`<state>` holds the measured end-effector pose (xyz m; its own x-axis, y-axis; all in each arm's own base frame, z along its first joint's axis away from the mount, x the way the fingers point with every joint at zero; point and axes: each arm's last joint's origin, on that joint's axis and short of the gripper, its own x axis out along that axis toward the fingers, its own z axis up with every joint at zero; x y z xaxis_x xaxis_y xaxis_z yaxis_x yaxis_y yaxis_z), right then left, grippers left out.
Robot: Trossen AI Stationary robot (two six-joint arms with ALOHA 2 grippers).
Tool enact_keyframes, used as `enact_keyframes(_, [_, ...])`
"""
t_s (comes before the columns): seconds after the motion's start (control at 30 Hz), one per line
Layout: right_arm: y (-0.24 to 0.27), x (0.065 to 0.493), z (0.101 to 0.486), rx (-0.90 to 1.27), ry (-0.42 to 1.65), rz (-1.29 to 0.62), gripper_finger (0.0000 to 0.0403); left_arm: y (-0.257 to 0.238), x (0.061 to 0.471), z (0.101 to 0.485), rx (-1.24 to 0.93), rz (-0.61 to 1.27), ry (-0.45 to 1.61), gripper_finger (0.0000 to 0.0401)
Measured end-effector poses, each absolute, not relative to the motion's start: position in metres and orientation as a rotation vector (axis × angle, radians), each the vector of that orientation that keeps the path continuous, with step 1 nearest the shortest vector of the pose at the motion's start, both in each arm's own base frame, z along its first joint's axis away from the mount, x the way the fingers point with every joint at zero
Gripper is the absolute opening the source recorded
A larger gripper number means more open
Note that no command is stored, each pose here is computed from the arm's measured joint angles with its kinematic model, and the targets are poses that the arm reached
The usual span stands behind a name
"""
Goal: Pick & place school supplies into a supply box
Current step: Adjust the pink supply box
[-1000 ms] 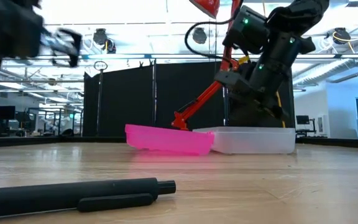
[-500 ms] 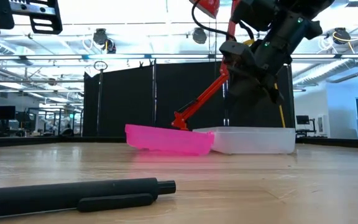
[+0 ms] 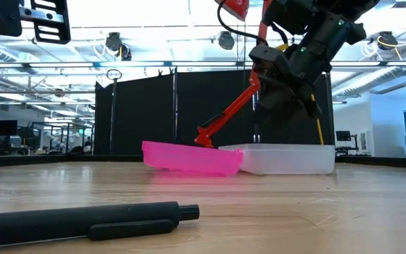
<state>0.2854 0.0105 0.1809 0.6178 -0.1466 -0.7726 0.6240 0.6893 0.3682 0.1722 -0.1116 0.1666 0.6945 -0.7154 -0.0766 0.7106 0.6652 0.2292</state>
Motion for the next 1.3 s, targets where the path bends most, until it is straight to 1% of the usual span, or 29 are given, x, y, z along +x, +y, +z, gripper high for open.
enact_keyframes(0.37, [0.0105,0.2855,0.1808,0.651,0.792,-0.473,0.0157,-0.1115,0.1722,0.1663,0.247,-0.805,-0.015,0.0185])
enact_keyframes(0.47, [0.0105,0.2855,0.1808,0.652,0.792,-0.473,0.0157,-0.1115,0.1722,0.1663,0.239,-0.804,-0.012,0.021])
enact_keyframes(0.57, [0.0105,0.2855,0.1808,0.652,0.792,-0.474,0.0157,-0.1107,0.173,0.1663,0.242,-0.764,-0.008,0.0218])
enact_keyframes(0.67, [0.0105,0.2855,0.1808,0.652,0.792,-0.474,0.0157,-0.1092,0.1743,0.1663,0.247,-0.7,-0.001,0.0201])
enact_keyframes(0.73, [0.0105,0.2855,0.1808,0.651,0.792,-0.473,0.0157,-0.1088,0.1746,0.1661,0.255,-0.682,0.0,0.0171])
enact_keyframes(0.8, [0.0105,0.2855,0.1808,0.645,0.793,-0.471,0.0157,-0.1089,0.1745,0.1656,0.269,-0.689,0.001,0.0129])
enact_keyframes(0.93, [0.0105,0.2863,0.1815,0.621,0.789,-0.455,0.0157,-0.1092,0.1738,0.1626,0.307,-0.712,0.017,0.0028])
enact_keyframes(0.97, [0.0106,0.2867,0.1818,0.615,0.785,-0.45,0.0157,-0.1091,0.1739,0.1625,0.31,-0.708,0.018,0.0015])
enact_keyframes(1.17, [0.0107,0.2894,0.1841,0.578,0.759,-0.417,0.0157,-0.1083,0.1746,0.1634,0.308,-0.672,0.014,0.0011])
enact_keyframes(1.3, [0.0106,0.2894,0.1841,0.558,0.764,-0.409,0.0157,-0.1053,0.1772,0.1679,0.23,-0.537,0.006,0.0005])
